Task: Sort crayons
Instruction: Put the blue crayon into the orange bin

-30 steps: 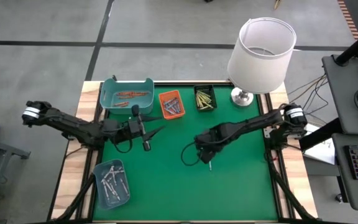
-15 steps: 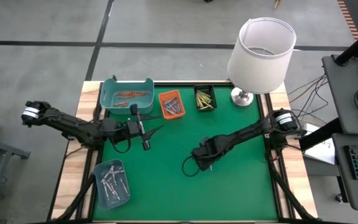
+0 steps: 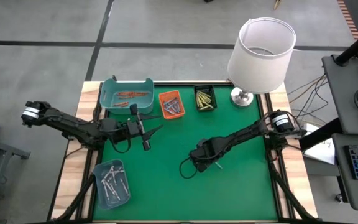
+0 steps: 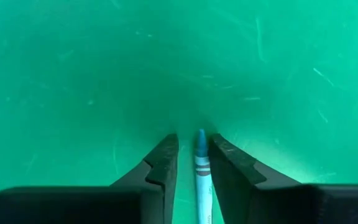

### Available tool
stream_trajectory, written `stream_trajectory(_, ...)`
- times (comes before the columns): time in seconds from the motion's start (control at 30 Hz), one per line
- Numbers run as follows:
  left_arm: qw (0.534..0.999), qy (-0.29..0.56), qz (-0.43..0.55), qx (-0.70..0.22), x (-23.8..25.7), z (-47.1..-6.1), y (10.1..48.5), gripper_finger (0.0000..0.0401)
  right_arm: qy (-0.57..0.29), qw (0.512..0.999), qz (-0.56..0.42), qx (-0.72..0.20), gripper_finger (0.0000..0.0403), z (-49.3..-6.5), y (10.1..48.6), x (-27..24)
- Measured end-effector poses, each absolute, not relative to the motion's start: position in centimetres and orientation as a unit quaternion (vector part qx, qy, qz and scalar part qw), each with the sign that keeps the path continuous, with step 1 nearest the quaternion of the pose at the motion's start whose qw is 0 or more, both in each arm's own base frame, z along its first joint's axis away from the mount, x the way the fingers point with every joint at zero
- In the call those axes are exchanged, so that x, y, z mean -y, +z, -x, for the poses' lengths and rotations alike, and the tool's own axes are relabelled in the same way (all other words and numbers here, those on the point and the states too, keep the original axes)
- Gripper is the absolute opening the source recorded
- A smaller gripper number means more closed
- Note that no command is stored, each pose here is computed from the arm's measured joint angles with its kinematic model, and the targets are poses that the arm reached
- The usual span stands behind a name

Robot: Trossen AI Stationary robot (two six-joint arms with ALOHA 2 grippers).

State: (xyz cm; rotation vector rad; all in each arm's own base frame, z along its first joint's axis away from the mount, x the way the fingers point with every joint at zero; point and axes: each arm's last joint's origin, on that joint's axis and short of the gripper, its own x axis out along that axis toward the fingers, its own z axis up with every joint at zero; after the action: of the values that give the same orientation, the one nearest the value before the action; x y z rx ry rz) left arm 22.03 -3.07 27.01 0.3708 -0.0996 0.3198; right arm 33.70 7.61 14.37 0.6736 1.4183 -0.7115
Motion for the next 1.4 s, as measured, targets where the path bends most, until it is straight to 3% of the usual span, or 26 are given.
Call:
stream_trajectory(0.33,0.971,0.161,-0.159,0.072,3.1,-22.0,27.4,0.0162,-0.262,0.681,-0.248,-0.637,0.0012,-33.9,14.8,-7.6)
stream_trajectory(0.53,0.978,0.153,-0.107,0.091,3.2,-21.9,27.6,0.0162,-0.21,0.767,-0.199,-0.573,0.0009,-35.7,17.8,-6.5)
stream_trajectory(0.67,0.984,0.134,-0.07,0.097,3.9,-21.7,27.6,0.0162,-0.173,0.846,-0.13,-0.487,0.0009,-37.7,19.7,-4.2)
stream_trajectory(0.77,0.987,0.114,-0.051,0.106,4.8,-21.6,27.7,0.0162,-0.169,0.917,-0.043,-0.358,0.0009,-40.2,21.8,-0.9)
stream_trajectory(0.87,0.988,0.091,-0.028,0.122,5.7,-21.2,28.1,0.0162,-0.188,0.957,0.01,-0.221,0.0009,-42.2,23.7,3.5)
stream_trajectory(1.03,0.989,0.059,-0.011,0.135,6.9,-20.4,28.5,0.0162,-0.262,0.957,0.017,-0.121,0.0009,-43.0,22.5,10.3)
stream_trajectory(1.23,0.99,0.056,-0.01,0.13,7.5,-20.1,28.5,0.0162,-0.3,0.944,-0.053,-0.128,0.0016,-43.1,18.4,14.4)
stream_trajectory(1.4,0.99,0.081,0.0,0.113,7.4,-20.2,28.2,0.0162,-0.297,0.943,-0.062,-0.133,0.0056,-43.1,17.9,14.7)
